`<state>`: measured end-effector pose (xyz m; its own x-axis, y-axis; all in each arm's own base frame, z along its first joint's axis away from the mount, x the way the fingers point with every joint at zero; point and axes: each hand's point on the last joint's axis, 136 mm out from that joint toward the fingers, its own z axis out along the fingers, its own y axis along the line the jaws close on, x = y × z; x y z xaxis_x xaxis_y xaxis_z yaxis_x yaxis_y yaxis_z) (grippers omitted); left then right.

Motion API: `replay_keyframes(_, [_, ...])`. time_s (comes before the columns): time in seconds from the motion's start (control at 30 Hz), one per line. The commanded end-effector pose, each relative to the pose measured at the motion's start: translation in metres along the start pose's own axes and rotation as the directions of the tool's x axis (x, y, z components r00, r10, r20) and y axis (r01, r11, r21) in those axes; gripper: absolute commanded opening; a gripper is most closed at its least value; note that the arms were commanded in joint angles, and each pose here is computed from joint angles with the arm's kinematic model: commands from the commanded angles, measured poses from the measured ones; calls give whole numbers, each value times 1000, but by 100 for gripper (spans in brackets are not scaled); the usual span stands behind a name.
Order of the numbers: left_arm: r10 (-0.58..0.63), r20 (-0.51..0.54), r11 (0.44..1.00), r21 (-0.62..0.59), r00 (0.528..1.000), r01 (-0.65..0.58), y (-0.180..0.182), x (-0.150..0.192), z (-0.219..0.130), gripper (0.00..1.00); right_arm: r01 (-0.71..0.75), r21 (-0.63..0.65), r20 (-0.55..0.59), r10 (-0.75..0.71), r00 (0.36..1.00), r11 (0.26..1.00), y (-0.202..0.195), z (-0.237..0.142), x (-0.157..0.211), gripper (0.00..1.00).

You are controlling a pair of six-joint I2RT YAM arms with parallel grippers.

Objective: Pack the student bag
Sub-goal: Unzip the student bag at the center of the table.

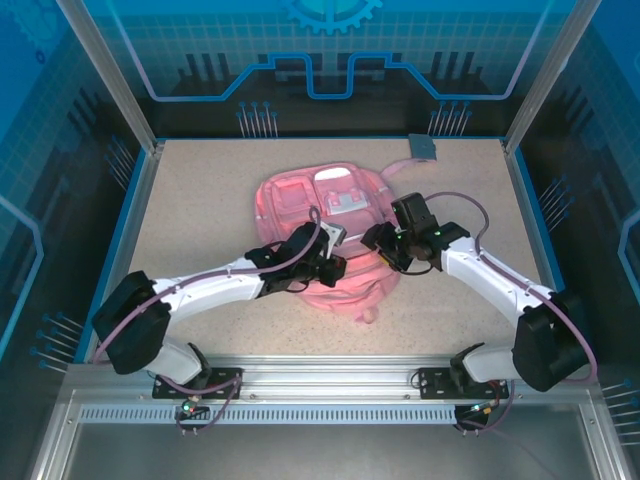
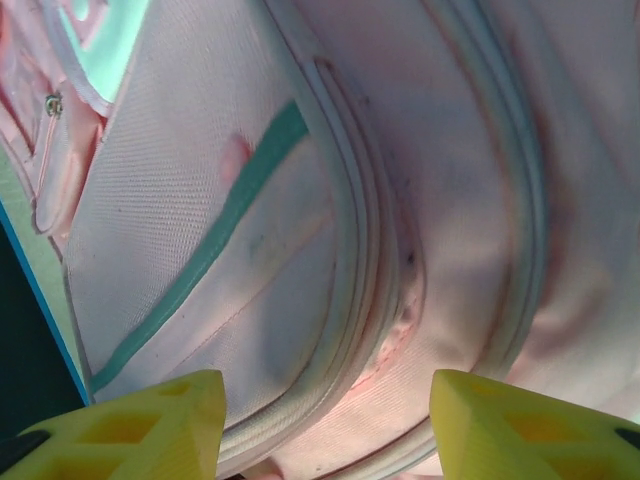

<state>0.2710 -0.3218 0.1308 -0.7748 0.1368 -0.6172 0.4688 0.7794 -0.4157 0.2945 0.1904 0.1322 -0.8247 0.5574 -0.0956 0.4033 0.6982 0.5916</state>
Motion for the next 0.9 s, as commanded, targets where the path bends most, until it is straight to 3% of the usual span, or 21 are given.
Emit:
replay_keyframes(0.0, [11, 59, 997, 75, 998, -15, -25, -24, 1, 0, -33, -28, 2, 33, 999, 999, 9, 0, -4, 54])
replay_keyframes(0.13, [12, 56, 998, 53, 998, -15, -21, -24, -1, 0, -50, -16, -33, 49, 998, 999, 9, 13, -3, 47])
replay_keyframes(0.27, [27, 34, 999, 19, 999, -28, -15, -19, -4, 0, -54, 23, -34, 55, 998, 998, 5, 24, -8, 32])
replay_keyframes(0.47, [89, -68, 986, -138, 994, -97, 18, 5, -19, 0, -5, 112, 73, -3, 997, 994, -8, 17, -31, 13])
replay_keyframes(0.87, [80, -116, 946, -303, 990, -112, 71, 31, -61, 0, 10, 160, 130, -31, 991, 987, -16, 9, -51, 9])
